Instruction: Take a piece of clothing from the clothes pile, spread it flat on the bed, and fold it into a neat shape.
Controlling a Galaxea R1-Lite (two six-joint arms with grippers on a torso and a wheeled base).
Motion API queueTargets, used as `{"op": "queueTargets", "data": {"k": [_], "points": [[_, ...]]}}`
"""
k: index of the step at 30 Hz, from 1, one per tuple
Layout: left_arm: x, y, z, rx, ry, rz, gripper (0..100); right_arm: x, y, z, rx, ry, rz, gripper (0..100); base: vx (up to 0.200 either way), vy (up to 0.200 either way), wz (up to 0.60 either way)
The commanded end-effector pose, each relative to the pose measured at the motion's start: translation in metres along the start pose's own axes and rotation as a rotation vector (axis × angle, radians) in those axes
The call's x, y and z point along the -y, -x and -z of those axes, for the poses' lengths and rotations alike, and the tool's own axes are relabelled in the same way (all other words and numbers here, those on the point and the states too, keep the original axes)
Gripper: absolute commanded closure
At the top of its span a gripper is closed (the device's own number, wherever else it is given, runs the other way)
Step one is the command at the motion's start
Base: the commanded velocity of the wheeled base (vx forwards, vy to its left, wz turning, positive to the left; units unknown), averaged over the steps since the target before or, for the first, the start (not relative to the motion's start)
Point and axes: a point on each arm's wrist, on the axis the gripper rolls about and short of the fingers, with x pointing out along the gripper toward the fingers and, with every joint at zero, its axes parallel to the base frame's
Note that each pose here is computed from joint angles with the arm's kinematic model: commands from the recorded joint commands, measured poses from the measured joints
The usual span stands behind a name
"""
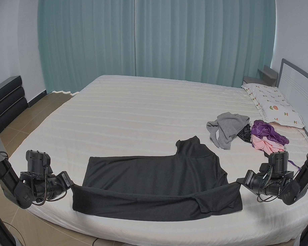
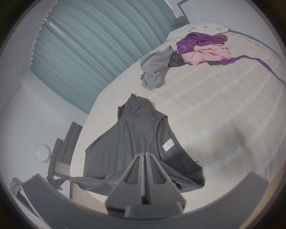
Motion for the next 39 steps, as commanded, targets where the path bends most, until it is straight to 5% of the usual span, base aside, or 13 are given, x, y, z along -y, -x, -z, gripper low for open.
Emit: {"op": "queueTargets", "data": {"k": [1,12,39], "points": [[0.001,0.009,0.0,0.017,0.0,0.014,100,-0.002,0.012,0.0,0.017,0.003,-0.012,100,0.0,0.0,0.0],[-0.002,0.031,0.0,0.055,0.007,0.031,100,0.0,0.035,0.007,0.025,0.001,-0.018,100,0.0,0.0,0.0],[-0.025,0.055,0.03,-0.022,-0.013,-0.039,100,0.006,0.064,0.025,0.004,0.007,-0.021,100,0.0,0.0,0.0]]}}
